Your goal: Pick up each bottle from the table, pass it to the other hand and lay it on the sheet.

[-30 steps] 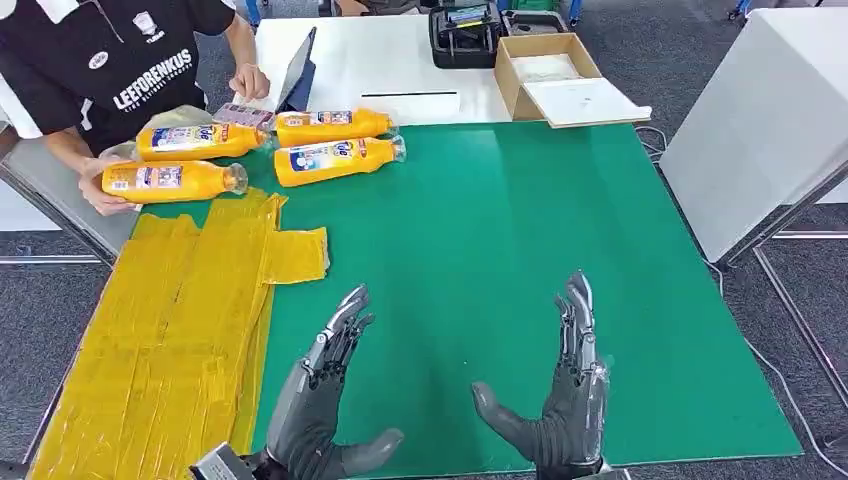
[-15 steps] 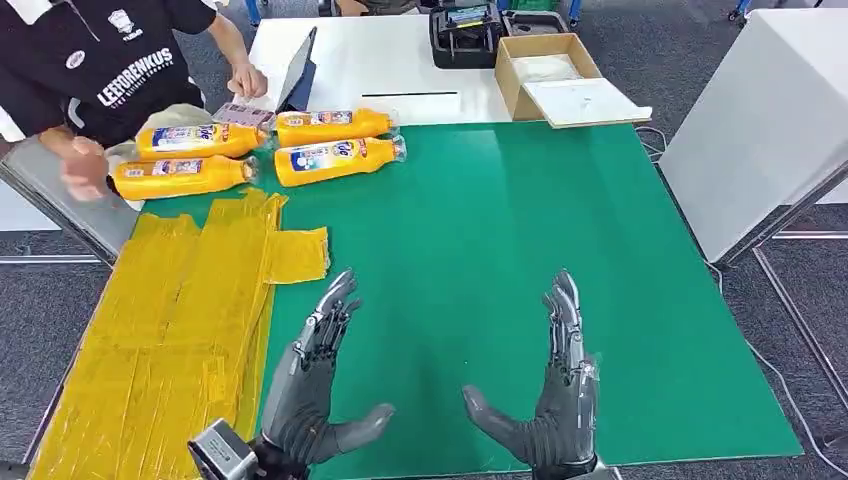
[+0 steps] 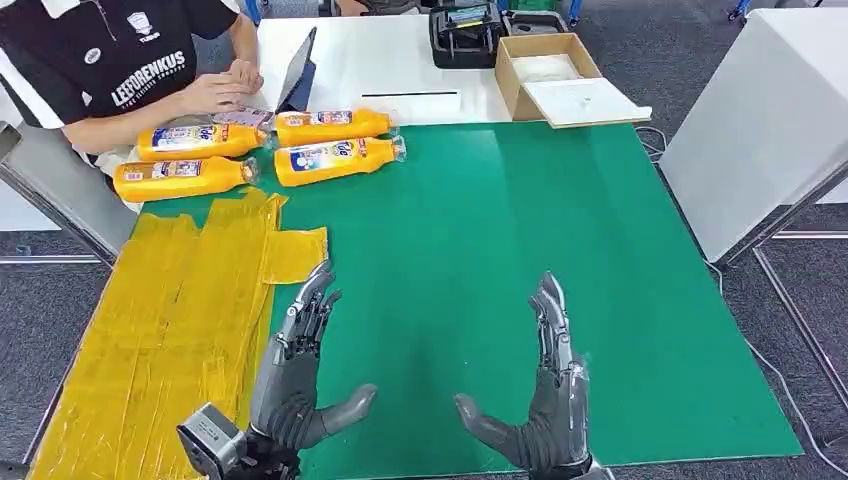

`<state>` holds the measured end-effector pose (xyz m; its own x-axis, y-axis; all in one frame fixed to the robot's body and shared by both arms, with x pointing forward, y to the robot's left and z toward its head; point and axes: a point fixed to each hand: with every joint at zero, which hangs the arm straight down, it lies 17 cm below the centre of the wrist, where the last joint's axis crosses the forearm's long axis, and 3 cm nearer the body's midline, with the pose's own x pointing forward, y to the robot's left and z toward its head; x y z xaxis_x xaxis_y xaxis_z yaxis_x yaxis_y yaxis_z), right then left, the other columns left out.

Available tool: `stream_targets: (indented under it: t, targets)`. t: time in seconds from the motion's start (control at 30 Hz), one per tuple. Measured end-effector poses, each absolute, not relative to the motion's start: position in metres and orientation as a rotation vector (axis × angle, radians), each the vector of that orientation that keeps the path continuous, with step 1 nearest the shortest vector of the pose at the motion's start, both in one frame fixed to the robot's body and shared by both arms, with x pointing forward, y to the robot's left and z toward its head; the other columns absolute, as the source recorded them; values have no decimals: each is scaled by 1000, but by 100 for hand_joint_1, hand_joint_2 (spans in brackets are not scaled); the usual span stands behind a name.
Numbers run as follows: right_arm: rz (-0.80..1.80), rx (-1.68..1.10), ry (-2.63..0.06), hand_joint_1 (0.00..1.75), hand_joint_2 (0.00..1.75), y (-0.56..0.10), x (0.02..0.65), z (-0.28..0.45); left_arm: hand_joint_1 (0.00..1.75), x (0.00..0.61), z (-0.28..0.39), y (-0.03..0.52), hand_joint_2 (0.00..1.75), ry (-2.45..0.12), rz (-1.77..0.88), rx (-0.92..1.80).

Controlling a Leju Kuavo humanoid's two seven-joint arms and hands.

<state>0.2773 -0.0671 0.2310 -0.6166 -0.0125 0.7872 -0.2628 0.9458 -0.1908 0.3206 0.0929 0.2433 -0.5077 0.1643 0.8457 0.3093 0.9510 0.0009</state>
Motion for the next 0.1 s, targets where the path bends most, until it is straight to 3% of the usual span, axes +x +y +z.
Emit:
stream_targets:
  t: [0.1]
  targets:
    - [368, 210, -2217, 0, 175, -65, 276, 232, 0, 320, 240, 95, 175, -2108, -183, -310]
